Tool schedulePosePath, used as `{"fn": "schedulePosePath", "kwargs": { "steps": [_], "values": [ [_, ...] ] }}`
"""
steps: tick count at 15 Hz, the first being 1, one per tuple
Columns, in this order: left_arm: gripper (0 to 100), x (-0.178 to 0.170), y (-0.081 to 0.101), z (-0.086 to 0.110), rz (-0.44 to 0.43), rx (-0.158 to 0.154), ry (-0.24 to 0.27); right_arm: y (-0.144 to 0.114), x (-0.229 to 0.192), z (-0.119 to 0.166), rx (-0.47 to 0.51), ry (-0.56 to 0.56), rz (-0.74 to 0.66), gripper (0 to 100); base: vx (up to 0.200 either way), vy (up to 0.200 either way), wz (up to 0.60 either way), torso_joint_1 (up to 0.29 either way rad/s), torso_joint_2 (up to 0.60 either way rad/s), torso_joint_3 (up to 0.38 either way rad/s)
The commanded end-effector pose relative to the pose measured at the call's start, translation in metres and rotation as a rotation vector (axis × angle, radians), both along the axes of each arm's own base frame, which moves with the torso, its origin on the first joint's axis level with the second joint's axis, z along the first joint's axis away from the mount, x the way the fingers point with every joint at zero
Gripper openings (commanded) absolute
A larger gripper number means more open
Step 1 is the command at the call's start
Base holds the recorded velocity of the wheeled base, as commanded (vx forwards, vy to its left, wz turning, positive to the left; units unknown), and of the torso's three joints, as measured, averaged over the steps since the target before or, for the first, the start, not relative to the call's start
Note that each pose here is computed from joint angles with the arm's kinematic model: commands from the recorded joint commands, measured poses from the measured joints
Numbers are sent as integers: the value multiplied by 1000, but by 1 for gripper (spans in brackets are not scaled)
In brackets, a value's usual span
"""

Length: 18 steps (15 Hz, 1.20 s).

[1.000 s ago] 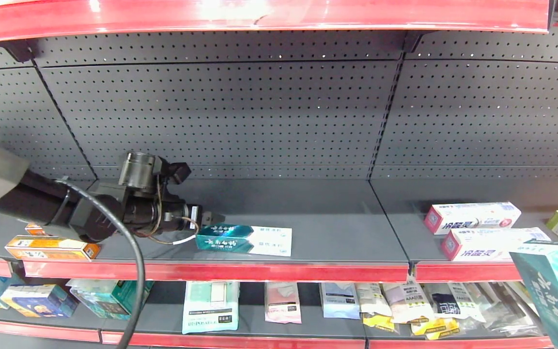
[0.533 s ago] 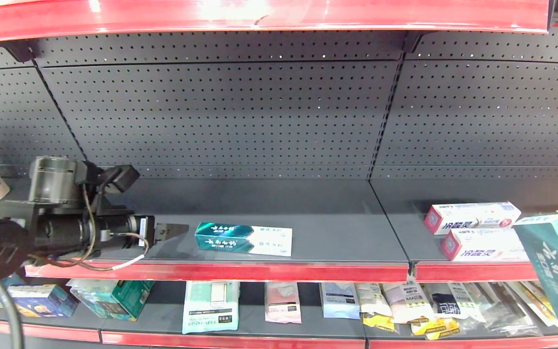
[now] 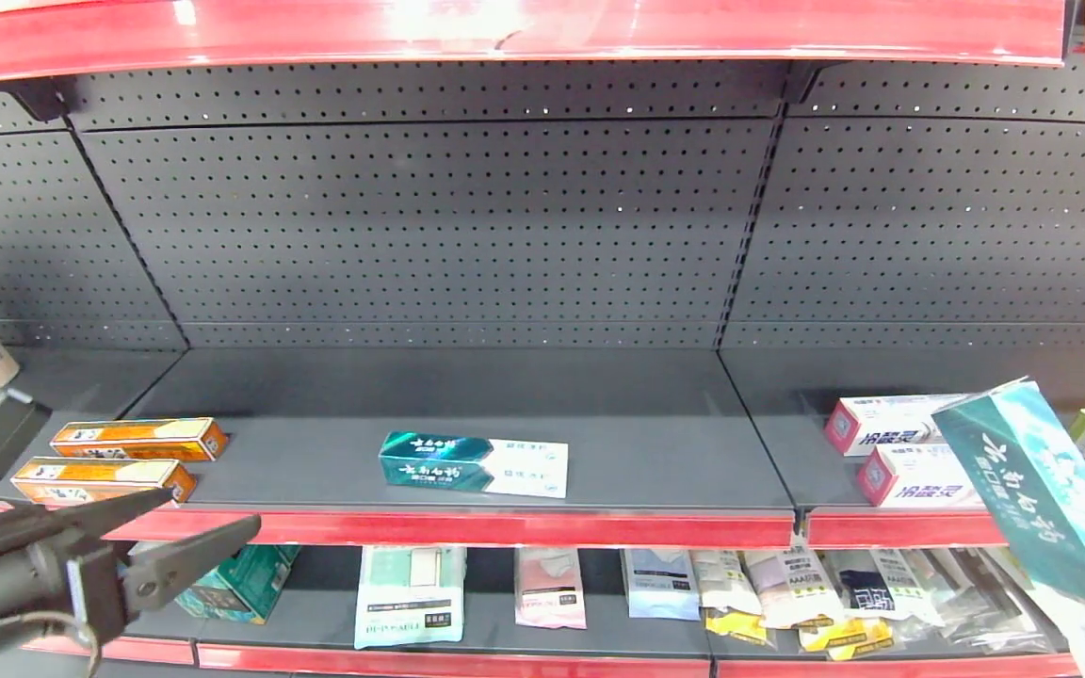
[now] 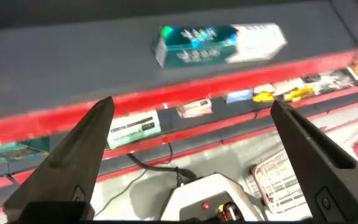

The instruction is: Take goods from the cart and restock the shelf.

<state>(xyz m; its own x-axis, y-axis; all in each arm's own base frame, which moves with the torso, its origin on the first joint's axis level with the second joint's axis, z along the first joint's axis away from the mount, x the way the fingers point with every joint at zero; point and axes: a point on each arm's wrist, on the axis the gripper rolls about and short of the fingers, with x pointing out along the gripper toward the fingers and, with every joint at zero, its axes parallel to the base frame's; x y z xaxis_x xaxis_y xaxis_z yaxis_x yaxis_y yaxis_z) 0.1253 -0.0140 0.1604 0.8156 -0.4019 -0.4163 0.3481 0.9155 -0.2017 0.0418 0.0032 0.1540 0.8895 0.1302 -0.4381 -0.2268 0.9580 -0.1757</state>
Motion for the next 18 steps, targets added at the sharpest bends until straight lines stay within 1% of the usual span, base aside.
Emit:
{"fn": "schedulePosePath", "kwargs": {
  "steps": [1,3,4,5,6,7,8,10,11,13,18],
  "values": [
    [100,-56,2,-12,-12,-7,-84,0,13,0,-2,54,1,0,0,0,0,0,0,0],
    [100,-89,4,-26,-16,-8,-148,1,28,7,-1,61,10,0,0,0,0,0,0,0],
    [100,-103,4,-35,-21,-2,-175,3,32,10,0,65,63,0,0,0,0,0,0,0],
    [100,-116,5,-42,-25,4,-191,6,33,11,-13,63,104,0,0,0,0,0,0,0],
    [100,-131,6,-50,-29,15,-218,8,33,12,-24,59,138,0,0,0,0,0,0,0],
    [100,-140,6,-56,-33,24,-230,9,33,13,-25,54,149,0,0,0,0,0,0,0],
    [100,-152,7,-63,-35,38,-261,9,33,14,-25,54,154,0,0,0,0,0,0,0],
    [100,-157,7,-68,-27,41,-286,9,34,15,-25,53,154,0,0,0,0,0,0,0],
    [100,-157,7,-69,-16,42,-285,9,35,15,-25,54,154,0,0,0,0,0,0,0],
    [100,-156,8,-69,28,56,-285,10,38,17,-25,54,154,0,0,0,0,0,0,0],
    [100,-156,8,-69,28,56,-285,10,41,19,-24,56,154,0,0,0,600,0,-1,3]
  ]
}}
